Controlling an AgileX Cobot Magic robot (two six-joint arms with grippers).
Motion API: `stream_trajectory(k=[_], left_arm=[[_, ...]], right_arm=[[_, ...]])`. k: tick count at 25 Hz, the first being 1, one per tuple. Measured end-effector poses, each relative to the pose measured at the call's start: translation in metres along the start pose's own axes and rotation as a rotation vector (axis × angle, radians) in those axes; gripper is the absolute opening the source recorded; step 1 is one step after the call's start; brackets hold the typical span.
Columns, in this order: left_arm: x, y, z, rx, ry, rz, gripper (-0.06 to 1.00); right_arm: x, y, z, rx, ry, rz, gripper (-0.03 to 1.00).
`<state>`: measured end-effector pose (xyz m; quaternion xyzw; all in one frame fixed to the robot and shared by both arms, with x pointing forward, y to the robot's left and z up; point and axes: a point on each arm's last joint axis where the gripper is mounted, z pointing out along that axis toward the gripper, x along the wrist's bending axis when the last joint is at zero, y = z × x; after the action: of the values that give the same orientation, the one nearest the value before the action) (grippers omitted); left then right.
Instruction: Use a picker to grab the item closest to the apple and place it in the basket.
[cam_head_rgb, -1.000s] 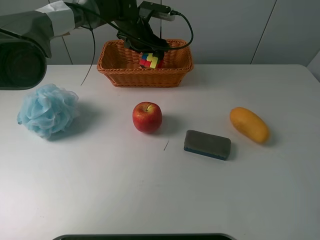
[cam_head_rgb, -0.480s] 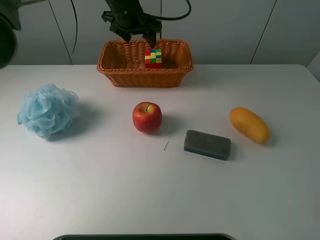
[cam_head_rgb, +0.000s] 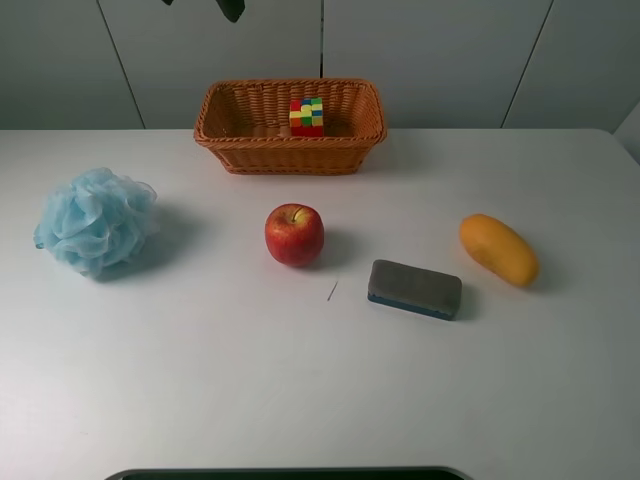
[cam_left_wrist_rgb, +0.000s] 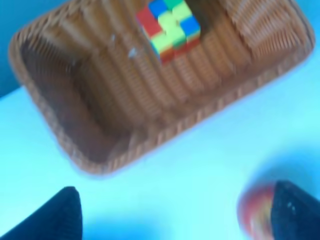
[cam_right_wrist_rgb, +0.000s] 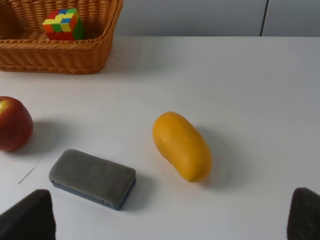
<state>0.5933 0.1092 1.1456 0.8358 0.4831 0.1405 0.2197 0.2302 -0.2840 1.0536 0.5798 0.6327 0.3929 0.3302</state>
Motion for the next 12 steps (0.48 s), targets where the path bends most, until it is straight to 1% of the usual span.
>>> stream_trajectory(k=[2, 5, 7, 11, 12], left_arm=[[0.000, -0.022, -0.028, -0.004, 0.002, 0.012, 0.73], [-0.001, -0.063, -0.056, 0.019, 0.001, 0.026, 0.73], [-0.002, -0.094, -0.065, 0.057, 0.000, 0.028, 0.73], [-0.003, -0.157, -0.083, 0.089, -0.004, 0.030, 0.73], [-0.004, -0.171, -0.089, 0.082, -0.005, 0.029, 0.73]], right_arm=[[0.000, 0.000, 0.000, 0.000, 0.000, 0.000, 0.70], [0.000, 0.000, 0.000, 0.000, 0.000, 0.000, 0.70], [0.000, 0.000, 0.000, 0.000, 0.000, 0.000, 0.70], [0.000, 0.000, 0.000, 0.000, 0.000, 0.000, 0.70], [0.000, 0.000, 0.000, 0.000, 0.000, 0.000, 0.70]])
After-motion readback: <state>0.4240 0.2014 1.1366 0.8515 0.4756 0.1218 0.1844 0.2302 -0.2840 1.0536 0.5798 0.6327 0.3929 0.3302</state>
